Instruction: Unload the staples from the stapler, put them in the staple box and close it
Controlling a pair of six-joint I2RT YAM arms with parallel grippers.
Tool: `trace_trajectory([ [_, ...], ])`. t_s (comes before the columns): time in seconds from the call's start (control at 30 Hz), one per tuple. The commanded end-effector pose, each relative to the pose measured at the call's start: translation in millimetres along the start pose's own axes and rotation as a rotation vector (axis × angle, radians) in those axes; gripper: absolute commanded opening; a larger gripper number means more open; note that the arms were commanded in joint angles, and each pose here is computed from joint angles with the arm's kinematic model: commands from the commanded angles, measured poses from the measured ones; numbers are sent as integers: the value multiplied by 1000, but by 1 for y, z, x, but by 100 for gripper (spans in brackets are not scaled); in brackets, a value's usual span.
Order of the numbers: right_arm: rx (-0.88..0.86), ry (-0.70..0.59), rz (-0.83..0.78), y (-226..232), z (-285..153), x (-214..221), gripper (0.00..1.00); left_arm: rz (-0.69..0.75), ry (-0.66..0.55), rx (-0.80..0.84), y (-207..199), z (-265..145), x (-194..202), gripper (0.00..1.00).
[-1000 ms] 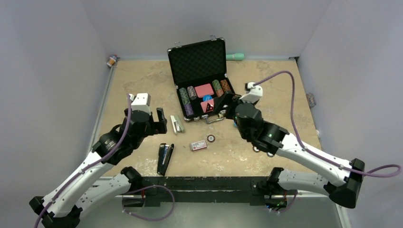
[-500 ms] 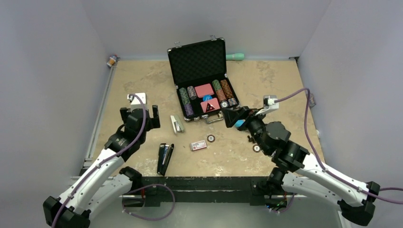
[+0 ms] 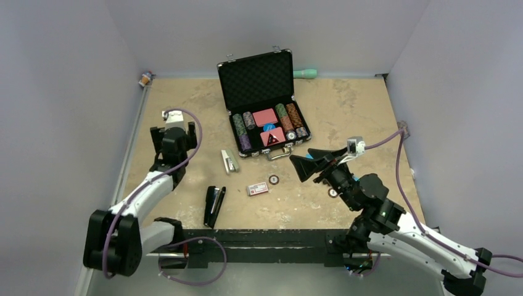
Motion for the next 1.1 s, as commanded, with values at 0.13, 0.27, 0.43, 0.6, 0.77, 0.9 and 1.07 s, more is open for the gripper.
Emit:
trace_trajectory([
  [0.13,-17,-50,51,2,-6,-11,99,31,-146,213,-20,41,17,97],
  [0.27,-9,-19,59,0,-7,-3,99,-8,-144,220,-15,47,19,99],
  [0.43,-28,-9,74,0,-9,2,99,-20,-162,186,-10,45,22,100],
  [0.6,-32,-19,98,1,-10,2,99,-74,-235,200,-1,37,46,100],
  [0.77,-11,12,101,2,-6,4,99,-66,-205,219,-7,41,36,100],
  [0.9,-13,22,106,2,-6,4,99,-68,-209,213,-7,42,35,100],
  [1.07,-27,20,123,6,-7,0,99,-69,-218,213,-7,42,35,100],
])
Point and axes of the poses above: each gripper's point midway between its finger pads, its own z axis out along the fingers, its own y axis along the line the jaws close on, x = y × z, the point moved 8 cm from there along -z, back along the fingers, and after that the axes turned 10 degrees about -z, right-handed, at the moved point
